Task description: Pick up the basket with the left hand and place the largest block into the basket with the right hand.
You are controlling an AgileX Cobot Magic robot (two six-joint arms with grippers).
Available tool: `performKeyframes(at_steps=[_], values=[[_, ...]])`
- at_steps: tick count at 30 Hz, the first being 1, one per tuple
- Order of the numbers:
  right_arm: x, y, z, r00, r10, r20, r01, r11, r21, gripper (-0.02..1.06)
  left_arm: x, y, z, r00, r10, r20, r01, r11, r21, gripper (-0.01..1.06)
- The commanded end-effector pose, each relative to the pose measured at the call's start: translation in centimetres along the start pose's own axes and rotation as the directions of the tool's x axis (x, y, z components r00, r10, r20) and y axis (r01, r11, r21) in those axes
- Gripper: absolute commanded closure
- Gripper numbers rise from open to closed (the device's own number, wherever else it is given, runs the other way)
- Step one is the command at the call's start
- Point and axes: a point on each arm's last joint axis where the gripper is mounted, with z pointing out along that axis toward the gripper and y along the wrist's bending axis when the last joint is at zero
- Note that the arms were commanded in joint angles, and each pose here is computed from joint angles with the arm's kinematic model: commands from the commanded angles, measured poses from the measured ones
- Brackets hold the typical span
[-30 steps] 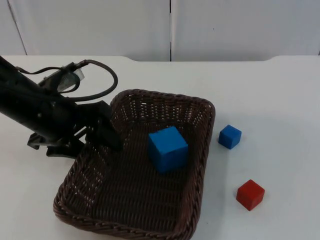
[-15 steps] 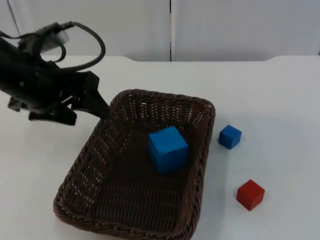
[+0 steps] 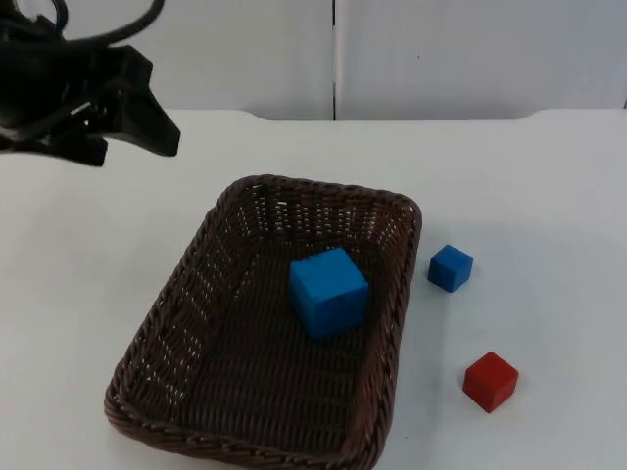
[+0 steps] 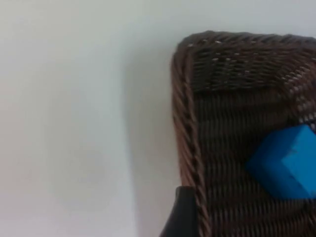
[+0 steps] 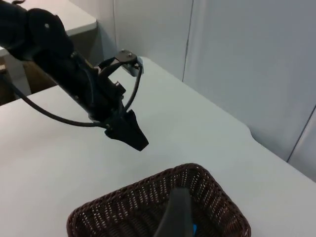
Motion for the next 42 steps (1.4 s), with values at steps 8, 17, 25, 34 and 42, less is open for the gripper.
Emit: performKeyframes(at_steps=[8,17,25,34,42], values=[[1.0,0.2,-1.2,1.000,0.016,0.014,-0.016,1.000,0.005,0.38,0.3,-1.9,-5.3,0.998,0.053,0.023,-0.051,0.997,-0.058,0.36],[4.4,0.7,-3.0,0.999,0.031,0.037,-0.032,0.999,0.008,0.38,0.8,-4.5,-11.3,0.975,0.147,0.166,-0.134,0.988,-0.082,0.36],[6.9,1.3,-6.2,0.993,0.057,0.106,-0.058,0.998,0.012,0.38,2.4,-6.9,-16.4,0.928,0.239,0.287,-0.212,0.970,-0.121,0.36],[10.0,1.8,-8.2,0.989,0.067,0.133,-0.069,0.998,0.011,0.38,5.4,-7.8,-18.9,0.883,0.302,0.360,-0.251,0.951,-0.181,0.36],[13.1,2.3,-9.6,0.990,0.064,0.129,-0.066,0.998,0.008,0.38,9.4,-7.7,-19.3,0.860,0.339,0.382,-0.270,0.937,-0.223,0.36]])
